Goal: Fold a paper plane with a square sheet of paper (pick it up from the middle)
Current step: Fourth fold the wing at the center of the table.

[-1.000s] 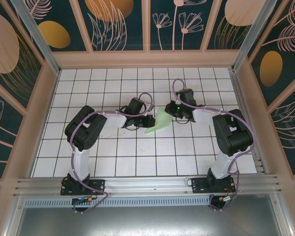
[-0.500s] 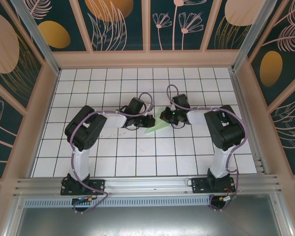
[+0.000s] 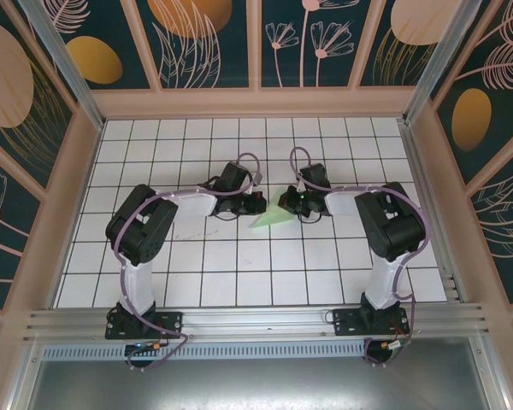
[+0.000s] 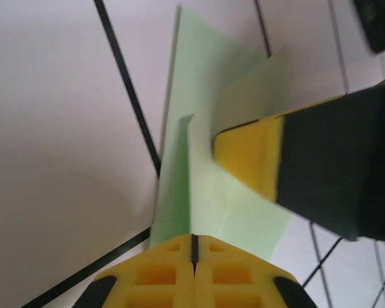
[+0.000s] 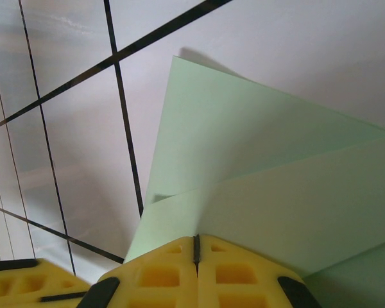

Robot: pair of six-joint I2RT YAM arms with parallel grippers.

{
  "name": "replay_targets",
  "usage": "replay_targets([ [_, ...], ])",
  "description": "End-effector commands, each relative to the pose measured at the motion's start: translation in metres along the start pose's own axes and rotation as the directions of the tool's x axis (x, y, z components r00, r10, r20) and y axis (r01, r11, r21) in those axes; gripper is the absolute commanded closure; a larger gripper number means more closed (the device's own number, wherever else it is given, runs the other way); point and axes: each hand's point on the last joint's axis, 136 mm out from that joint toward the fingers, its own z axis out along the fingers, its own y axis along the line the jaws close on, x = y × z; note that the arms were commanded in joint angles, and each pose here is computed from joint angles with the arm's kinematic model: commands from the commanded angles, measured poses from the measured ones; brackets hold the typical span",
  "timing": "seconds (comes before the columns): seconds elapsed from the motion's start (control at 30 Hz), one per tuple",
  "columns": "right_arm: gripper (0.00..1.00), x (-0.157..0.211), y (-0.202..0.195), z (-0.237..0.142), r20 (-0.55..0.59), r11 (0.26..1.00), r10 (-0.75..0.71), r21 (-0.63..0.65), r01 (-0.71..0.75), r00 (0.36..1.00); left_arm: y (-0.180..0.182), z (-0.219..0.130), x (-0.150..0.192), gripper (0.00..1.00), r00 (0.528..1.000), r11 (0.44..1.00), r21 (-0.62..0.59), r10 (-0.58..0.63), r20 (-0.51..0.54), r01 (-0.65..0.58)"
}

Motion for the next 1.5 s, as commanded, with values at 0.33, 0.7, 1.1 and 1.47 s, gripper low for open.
replay_targets([
  [0.33,1.00,0.042,-0.088,0.015,-0.083,0.948,0.105,0.310,-0.074,0.991,-0.025,0.004,0.013,0.96,0.995,0.992,0.103,-0.062,-0.081,0.070],
  [0.7,1.00,0.047,-0.094,0.017,-0.095,0.939,0.122,0.333,-0.084,0.988,-0.001,0.015,0.037,0.95,0.987,0.993,-0.009,-0.114,-0.115,0.114],
  [1.1,1.00,0.051,-0.099,0.017,-0.108,0.934,0.131,0.348,-0.086,0.985,0.023,0.018,0.056,0.96,0.980,0.987,-0.076,-0.150,-0.130,0.141],
  [1.47,1.00,0.053,-0.101,0.017,-0.116,0.929,0.132,0.361,-0.082,0.984,0.032,0.009,0.072,0.96,0.975,0.982,-0.109,-0.167,-0.145,0.152],
])
